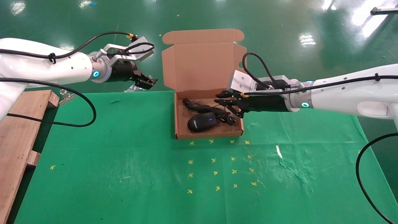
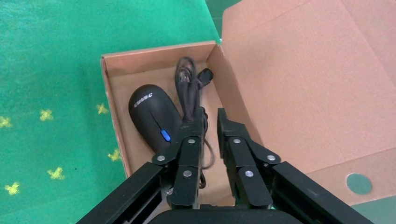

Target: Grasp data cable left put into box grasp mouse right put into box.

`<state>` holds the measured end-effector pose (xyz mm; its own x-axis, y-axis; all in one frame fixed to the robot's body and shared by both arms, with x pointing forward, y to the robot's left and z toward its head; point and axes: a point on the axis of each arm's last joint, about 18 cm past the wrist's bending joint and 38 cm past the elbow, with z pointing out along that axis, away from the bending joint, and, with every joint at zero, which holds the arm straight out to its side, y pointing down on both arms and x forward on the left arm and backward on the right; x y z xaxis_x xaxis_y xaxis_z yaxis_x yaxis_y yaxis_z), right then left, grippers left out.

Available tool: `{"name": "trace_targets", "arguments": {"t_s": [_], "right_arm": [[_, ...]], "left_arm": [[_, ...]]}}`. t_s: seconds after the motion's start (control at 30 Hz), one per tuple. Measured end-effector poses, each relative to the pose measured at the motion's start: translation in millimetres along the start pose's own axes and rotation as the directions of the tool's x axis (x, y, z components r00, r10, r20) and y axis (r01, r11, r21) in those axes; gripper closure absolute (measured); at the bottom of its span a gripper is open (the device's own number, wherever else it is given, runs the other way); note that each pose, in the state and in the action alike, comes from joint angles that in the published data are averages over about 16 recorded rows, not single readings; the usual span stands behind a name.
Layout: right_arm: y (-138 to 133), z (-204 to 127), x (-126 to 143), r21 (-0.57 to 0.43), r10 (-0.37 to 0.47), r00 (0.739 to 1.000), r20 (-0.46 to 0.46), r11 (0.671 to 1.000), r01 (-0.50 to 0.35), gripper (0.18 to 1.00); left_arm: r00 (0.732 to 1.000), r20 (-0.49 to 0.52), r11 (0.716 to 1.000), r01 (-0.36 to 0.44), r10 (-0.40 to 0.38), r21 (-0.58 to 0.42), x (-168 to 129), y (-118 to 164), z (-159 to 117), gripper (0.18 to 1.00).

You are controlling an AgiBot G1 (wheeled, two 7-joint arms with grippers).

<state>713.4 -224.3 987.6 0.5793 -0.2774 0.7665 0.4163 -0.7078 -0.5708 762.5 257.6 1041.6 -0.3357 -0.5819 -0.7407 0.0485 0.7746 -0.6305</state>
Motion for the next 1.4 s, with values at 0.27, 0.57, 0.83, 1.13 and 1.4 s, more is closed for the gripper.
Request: {"name": "trace_targets", "arguments": {"t_s": [0.27, 0.57, 0.83, 1.13, 1.4], "right_arm": [[-2, -7, -1, 0.029, 0.019, 1.000, 0.002, 0.999, -0.019, 0.869], [-1, -26, -10, 0.111, 0.087, 0.996, 0.012, 0.990, -0.088, 0.689], [-1, -52, -22, 0.202, 0.154, 0.987, 0.036, 0.967, -0.158, 0.498], [-4, -84, -37, 0.293, 0.208, 0.975, 0.076, 0.930, -0.221, 0.316], [-9, -114, -51, 0.364, 0.236, 0.964, 0.124, 0.893, -0.265, 0.220]], "left_arm": [[1.000, -0.001, 1.000, -0.002, 0.002, 0.001, 1, -1, 0, 0.184], [1.000, -0.001, 1.000, -0.002, 0.002, 0.001, 1, -1, 0, 0.184], [1.000, -0.013, 1.000, 0.009, -0.009, 0.006, 3, 1, 0, 0.184], [0.990, -0.110, 0.994, 0.095, -0.089, 0.049, 24, 14, -5, 0.184], [0.952, -0.248, 0.970, 0.213, -0.179, 0.117, 50, 28, -21, 0.184]]}}
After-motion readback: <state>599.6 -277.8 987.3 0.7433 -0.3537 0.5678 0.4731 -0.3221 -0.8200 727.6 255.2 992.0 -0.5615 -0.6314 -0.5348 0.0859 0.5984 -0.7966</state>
